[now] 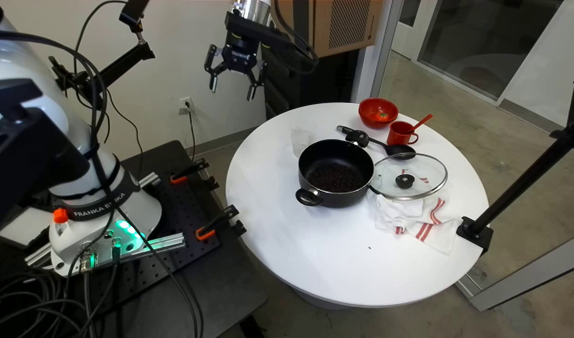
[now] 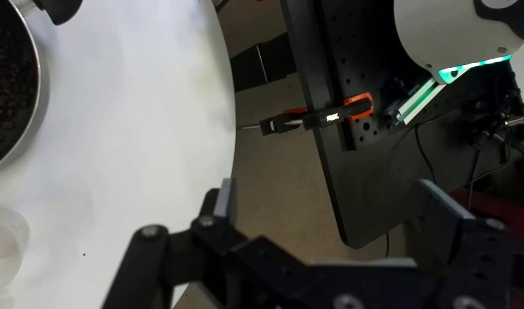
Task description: Move the jar to the right
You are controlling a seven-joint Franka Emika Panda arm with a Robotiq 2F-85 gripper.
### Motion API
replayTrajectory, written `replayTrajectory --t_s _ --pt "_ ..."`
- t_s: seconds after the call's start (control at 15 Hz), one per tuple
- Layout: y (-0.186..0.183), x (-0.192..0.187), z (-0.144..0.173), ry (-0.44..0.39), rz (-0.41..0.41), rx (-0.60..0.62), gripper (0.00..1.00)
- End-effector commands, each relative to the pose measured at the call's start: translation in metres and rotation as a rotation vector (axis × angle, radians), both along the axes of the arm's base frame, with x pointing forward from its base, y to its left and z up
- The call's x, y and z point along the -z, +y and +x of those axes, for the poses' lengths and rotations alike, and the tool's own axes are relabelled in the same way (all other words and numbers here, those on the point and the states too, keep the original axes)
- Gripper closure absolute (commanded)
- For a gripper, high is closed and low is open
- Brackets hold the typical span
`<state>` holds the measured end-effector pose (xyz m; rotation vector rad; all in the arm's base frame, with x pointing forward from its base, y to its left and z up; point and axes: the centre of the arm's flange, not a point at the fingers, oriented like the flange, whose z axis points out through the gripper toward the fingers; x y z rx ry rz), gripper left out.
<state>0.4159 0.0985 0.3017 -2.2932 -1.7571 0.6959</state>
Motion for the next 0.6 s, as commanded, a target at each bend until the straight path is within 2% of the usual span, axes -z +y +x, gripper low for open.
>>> replayTrajectory --t_s 0.0,0.2,0.4,0.53 --pt "0.01 0.006 -0.001 -0.021 -0.028 -0.075 0.0" --pt "0.015 0.011 0.012 -0.064 -0.064 -0.192 0.0" --pt "0.019 0.021 0.043 -0.158 -0.161 -0.295 0.0" --pt "0.023 0.028 0.066 -0.218 -0.188 -0.348 0.0"
